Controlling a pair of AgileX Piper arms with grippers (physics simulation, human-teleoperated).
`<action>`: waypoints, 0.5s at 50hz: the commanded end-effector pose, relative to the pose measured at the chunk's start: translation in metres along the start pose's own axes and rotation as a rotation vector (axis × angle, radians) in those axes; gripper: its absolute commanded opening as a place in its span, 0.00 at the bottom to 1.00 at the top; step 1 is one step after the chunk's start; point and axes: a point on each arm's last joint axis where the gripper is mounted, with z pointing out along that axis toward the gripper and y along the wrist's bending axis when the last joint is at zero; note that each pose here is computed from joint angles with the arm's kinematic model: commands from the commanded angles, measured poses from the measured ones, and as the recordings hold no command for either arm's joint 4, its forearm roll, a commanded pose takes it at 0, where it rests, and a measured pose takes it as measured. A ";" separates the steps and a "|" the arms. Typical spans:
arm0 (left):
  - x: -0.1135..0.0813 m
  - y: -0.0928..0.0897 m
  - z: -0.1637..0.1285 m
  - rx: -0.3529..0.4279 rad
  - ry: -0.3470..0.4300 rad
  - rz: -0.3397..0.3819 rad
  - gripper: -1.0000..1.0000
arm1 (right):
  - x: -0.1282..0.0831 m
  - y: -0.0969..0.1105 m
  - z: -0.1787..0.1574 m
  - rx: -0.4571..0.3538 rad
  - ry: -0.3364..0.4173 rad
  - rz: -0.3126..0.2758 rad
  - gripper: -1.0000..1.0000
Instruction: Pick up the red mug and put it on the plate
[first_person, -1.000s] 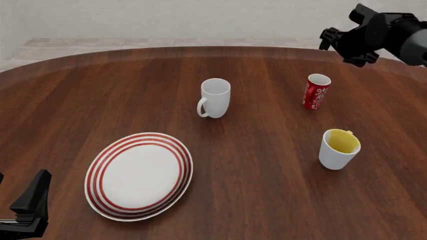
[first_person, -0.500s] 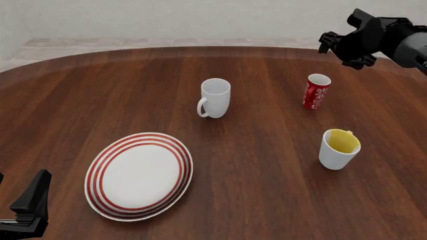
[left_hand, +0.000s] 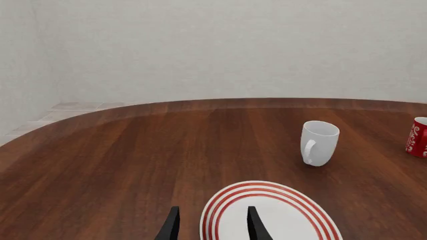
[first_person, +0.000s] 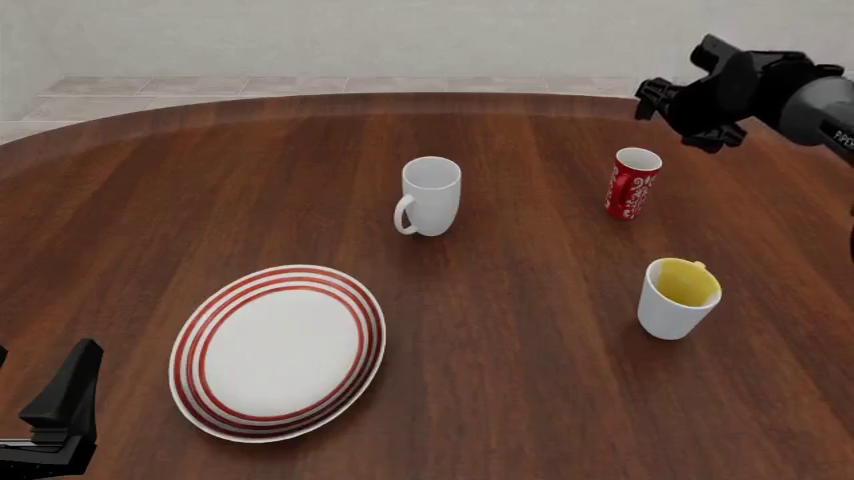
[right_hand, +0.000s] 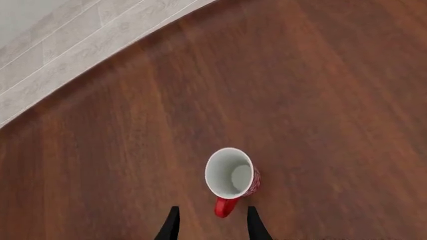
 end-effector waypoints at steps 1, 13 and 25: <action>0.000 0.000 0.000 0.000 0.000 0.000 1.00 | 0.005 0.000 0.009 0.002 0.014 0.010 1.00; 0.000 0.000 0.000 0.000 0.000 0.000 1.00 | 0.005 0.000 0.016 0.006 0.017 0.013 1.00; 0.000 0.000 0.000 0.000 0.000 0.000 1.00 | 0.010 -0.002 0.022 0.011 0.030 0.024 1.00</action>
